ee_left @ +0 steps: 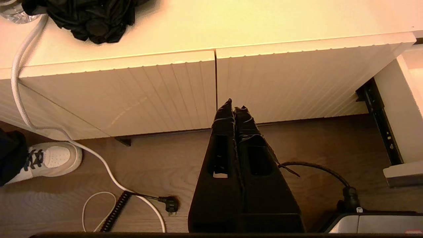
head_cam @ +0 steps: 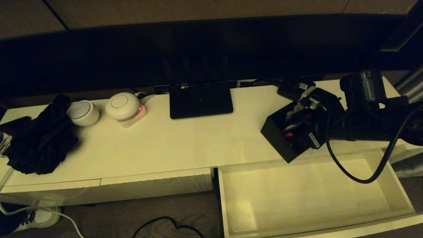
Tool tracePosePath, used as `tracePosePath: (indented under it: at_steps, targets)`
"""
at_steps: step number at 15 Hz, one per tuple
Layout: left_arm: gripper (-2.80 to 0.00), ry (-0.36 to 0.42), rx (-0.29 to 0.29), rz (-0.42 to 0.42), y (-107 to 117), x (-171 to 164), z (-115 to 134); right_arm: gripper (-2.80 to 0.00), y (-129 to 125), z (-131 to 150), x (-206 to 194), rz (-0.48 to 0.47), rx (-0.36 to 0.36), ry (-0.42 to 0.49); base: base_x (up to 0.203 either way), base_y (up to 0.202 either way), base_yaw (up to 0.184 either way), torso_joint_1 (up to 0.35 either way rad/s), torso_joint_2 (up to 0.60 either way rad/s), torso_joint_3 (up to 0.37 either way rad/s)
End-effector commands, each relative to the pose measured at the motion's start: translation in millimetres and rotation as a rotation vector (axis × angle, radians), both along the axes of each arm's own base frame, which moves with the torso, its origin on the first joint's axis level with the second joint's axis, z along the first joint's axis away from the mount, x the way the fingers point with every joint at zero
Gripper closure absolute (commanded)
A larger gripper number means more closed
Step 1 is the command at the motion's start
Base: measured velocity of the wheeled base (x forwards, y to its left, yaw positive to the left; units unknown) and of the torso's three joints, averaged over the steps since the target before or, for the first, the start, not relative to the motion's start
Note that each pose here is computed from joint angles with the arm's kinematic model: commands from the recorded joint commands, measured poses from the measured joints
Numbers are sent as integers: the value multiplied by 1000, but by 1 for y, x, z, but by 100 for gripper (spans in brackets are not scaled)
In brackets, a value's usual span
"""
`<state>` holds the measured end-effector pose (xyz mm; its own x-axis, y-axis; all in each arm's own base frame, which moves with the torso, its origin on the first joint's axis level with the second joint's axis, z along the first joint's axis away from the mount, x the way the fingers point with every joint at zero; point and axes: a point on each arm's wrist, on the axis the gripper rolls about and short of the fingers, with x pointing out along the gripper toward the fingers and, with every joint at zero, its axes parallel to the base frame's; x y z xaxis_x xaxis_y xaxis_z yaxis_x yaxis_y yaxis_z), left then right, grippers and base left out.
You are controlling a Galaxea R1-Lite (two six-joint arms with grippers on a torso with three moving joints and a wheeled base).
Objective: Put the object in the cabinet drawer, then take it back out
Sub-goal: Put the storage box in the drawer
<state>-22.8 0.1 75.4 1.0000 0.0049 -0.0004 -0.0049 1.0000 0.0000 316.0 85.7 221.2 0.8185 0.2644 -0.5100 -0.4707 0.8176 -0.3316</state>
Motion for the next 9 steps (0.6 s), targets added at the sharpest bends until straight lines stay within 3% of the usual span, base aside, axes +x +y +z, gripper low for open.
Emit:
tracePosePath:
  at_steps: [1,6,7,9]
  targets:
    - [0,3,0,1,0,0,-1,-280,0,-1,1,2,-2,2,0,0,0,0,0,0]
    - [0,3,0,1,0,0,-1,-280,-3,5,-1,3,8,-16,0,0,0,0,0,0]
    - [0,3,0,1,0,0,-1,0,-4,4,-2,3,6,-12,0,0,0,0,0,0]
    - [0,3,0,1,0,0,-1,0,-5,5,-2,4,3,-13,0,0,0,0,0,0]
